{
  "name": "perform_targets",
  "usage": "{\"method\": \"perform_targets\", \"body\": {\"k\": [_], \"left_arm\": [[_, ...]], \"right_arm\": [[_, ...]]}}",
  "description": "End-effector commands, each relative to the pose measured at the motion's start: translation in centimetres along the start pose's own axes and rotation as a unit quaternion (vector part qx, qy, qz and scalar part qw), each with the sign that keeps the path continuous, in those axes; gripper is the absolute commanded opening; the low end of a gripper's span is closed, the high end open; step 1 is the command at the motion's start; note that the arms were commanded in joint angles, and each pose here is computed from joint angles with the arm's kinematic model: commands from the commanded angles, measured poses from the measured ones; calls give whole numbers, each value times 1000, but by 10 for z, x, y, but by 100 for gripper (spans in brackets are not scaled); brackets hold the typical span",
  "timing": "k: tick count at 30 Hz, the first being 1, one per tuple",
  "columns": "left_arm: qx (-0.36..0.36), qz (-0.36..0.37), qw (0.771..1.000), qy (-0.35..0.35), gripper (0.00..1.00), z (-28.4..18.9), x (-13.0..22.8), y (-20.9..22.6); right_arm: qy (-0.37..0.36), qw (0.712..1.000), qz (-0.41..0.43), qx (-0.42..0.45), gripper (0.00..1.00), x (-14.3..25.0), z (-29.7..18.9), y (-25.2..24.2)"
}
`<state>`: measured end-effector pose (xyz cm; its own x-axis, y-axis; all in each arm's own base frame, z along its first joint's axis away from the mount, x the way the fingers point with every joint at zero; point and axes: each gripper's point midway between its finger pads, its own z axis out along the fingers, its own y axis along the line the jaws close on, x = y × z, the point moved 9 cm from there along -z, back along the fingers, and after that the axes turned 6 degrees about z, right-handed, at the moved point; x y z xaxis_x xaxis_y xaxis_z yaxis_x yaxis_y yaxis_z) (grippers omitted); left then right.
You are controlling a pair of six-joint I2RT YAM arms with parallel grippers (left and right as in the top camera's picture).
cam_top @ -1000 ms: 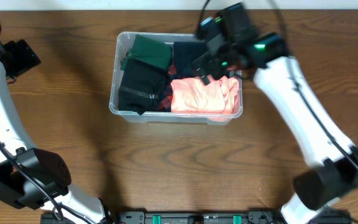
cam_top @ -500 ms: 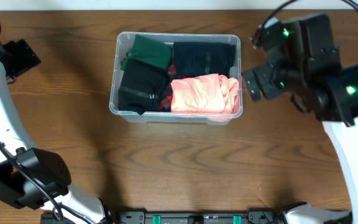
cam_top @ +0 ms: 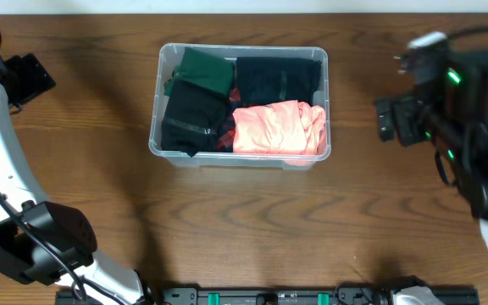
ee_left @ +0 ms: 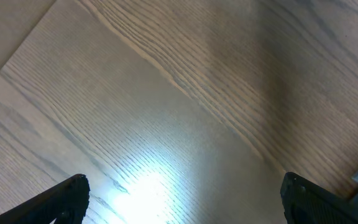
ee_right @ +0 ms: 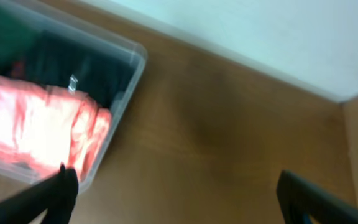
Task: Pack container
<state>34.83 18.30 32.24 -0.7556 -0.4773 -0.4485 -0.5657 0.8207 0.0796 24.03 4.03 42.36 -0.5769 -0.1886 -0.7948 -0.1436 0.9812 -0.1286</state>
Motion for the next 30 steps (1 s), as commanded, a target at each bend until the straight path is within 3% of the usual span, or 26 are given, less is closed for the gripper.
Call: {"method": "perform_targets", "body": {"k": [1, 6, 10, 14, 19, 30], "left_arm": [[-2, -9, 1000, -9, 98, -6, -2, 2], [-2, -9, 1000, -9, 98, -6, -2, 2], [-2, -9, 1000, -9, 98, -6, -2, 2], [-2, -9, 1000, -9, 98, -6, -2, 2], [-2, -9, 1000, -9, 98, -6, -2, 2], [-2, -9, 1000, -9, 98, -6, -2, 2]], "right_arm": [[-55, 998, 14, -30, 99, 26, -1, -2], [-182, 981, 21, -56, 99, 69, 18, 2], [-235, 968, 60, -64, 99, 116, 37, 5], [-259, 956, 126, -54, 99, 162, 51, 6], [-284, 949, 134, -19, 99, 204, 62, 6], [-281, 950, 137, 1, 99, 253, 85, 11]]}}
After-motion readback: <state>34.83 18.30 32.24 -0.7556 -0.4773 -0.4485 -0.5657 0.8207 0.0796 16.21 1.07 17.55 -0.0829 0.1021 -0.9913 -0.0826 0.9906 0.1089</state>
